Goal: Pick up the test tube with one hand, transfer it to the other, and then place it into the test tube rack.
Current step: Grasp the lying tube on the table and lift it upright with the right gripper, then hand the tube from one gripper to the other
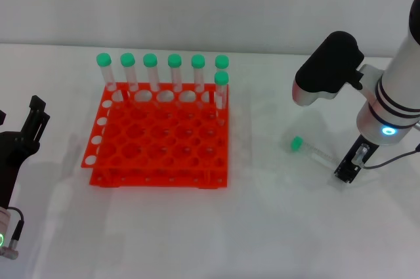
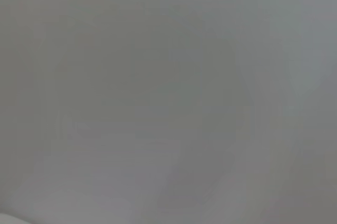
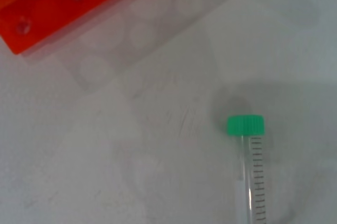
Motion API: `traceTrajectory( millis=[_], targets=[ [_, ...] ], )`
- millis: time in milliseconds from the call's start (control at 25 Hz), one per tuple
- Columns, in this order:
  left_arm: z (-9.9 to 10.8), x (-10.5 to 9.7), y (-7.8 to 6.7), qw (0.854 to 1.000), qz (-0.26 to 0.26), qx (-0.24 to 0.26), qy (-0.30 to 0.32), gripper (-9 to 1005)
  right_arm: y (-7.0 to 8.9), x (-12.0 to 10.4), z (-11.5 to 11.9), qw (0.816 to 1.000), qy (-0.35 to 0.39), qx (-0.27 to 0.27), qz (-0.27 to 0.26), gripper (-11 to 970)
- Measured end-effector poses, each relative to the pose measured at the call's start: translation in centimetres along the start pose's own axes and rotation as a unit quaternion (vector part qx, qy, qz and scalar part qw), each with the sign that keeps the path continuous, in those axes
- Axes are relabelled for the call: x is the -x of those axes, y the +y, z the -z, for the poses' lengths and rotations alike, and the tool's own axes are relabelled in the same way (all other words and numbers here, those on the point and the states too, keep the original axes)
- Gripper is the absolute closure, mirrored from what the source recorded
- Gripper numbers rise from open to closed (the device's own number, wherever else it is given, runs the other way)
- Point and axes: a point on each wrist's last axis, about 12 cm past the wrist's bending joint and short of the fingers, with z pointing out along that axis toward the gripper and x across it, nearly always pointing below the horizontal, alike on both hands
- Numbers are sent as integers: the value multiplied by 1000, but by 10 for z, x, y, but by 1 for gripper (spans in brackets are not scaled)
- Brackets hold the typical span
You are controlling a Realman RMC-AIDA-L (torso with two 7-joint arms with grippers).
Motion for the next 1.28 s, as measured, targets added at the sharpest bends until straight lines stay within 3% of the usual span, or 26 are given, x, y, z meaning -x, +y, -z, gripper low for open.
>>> traceTrajectory(
  millis=[80,360,560,720,880,1040,1280],
  targets=[
    [0,0,0,1000,0,0,0,122,0,1,1,1000,-1,-1,1,736],
    [2,0,1,1000,2,2,-1,122,-8,-3,10,1000,-22,4,-15,769],
    [6,2,2,1000,21,-3,-7,122,-32,-39,35,990,-124,19,-70,769],
    [7,4,-1,999,27,-25,-12,122,-44,-85,44,964,-236,30,-116,768],
    [7,8,-9,997,24,-62,-27,122,-49,-137,39,926,-342,42,-154,768],
    [6,11,-22,992,28,-122,-36,122,-43,-178,19,884,-438,43,-157,768],
    [5,12,-39,979,29,-198,-32,122,-27,-219,-28,821,-540,30,-183,769]
  ],
)
